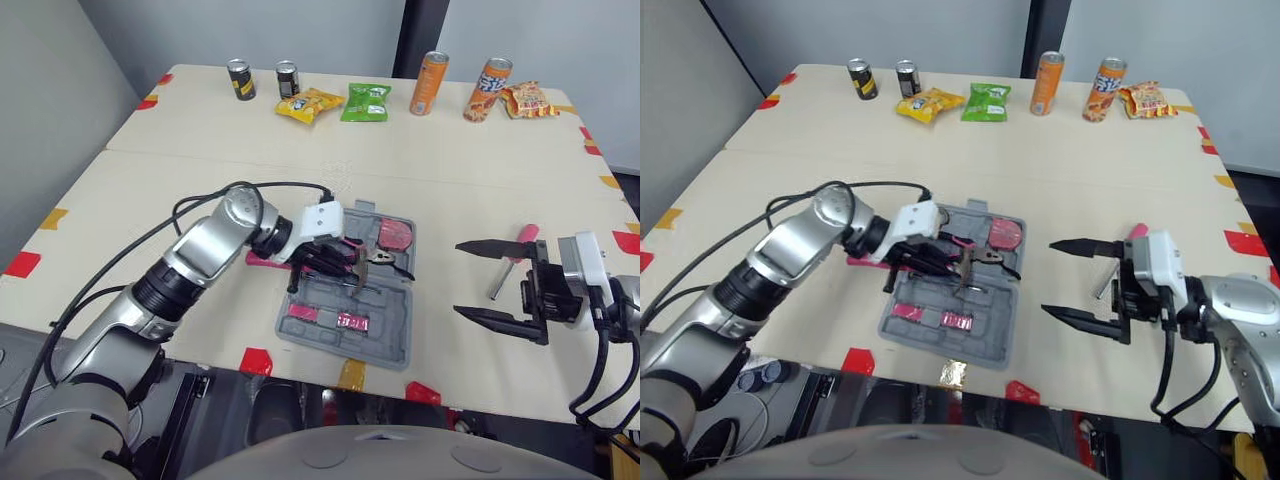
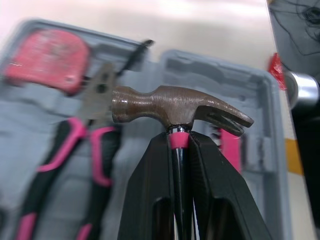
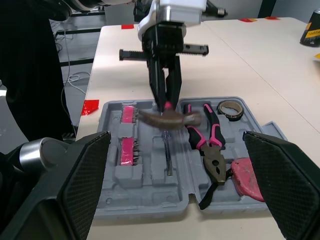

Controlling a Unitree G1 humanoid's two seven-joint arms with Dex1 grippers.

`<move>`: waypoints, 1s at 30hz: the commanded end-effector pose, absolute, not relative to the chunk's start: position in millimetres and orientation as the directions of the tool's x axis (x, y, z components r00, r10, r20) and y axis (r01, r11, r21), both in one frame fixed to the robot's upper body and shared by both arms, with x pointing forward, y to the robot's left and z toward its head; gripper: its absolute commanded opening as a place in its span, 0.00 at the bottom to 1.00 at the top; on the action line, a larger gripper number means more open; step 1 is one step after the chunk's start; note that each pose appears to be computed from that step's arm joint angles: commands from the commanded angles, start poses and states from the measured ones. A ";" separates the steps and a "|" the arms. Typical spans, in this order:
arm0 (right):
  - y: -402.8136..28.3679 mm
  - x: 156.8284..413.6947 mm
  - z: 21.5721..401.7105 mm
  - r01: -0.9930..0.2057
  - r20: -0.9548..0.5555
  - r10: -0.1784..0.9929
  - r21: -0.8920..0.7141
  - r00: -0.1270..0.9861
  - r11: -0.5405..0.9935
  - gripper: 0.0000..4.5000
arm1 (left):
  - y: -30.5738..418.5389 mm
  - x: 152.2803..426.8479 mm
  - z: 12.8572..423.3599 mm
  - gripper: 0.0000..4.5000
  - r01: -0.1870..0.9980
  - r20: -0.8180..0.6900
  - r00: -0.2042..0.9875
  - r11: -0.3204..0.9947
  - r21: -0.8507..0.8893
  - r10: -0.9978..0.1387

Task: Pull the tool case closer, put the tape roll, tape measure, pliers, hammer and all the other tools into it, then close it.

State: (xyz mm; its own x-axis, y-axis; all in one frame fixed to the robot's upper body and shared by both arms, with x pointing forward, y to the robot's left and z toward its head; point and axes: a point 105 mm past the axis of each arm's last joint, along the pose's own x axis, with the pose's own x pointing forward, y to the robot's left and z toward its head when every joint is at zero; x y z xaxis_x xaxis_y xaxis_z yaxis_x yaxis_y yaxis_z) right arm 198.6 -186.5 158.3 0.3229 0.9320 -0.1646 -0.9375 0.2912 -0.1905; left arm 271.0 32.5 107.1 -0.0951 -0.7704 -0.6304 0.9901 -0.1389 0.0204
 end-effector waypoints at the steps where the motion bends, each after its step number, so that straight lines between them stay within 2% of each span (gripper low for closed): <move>1: -185.8 193.9 168.5 -0.927 -0.142 0.932 -0.227 0.335 0.298 1.00 | 9.3 258.5 109.4 0.00 0.970 -0.655 -0.127 -0.232 0.076 -0.745; 6: -193.0 190.2 165.8 -0.924 -0.155 0.923 -0.209 0.353 0.319 1.00 | -10.6 252.6 100.2 0.00 0.968 -0.658 -0.134 -0.239 0.071 -0.741; 20: -231.1 178.1 139.4 -0.936 -0.282 0.896 -0.180 0.344 0.303 1.00 | -18.1 247.9 83.2 0.00 0.971 -0.695 -0.126 -0.233 0.060 -0.708; 30: -234.1 179.4 134.7 -0.934 -0.276 0.897 -0.191 0.346 0.301 1.00 | -25.2 248.5 67.0 0.00 0.972 -0.713 -0.146 -0.233 0.026 -0.686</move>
State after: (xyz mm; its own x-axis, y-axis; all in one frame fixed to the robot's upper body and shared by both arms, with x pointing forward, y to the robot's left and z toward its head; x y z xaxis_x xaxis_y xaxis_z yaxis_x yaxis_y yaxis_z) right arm 179.9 -233.3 130.1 0.3446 0.8969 -0.2772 -0.9371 0.3112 -0.1582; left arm 247.8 -22.4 64.5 -0.1426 -0.6839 -0.7155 0.9754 -0.2199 0.0157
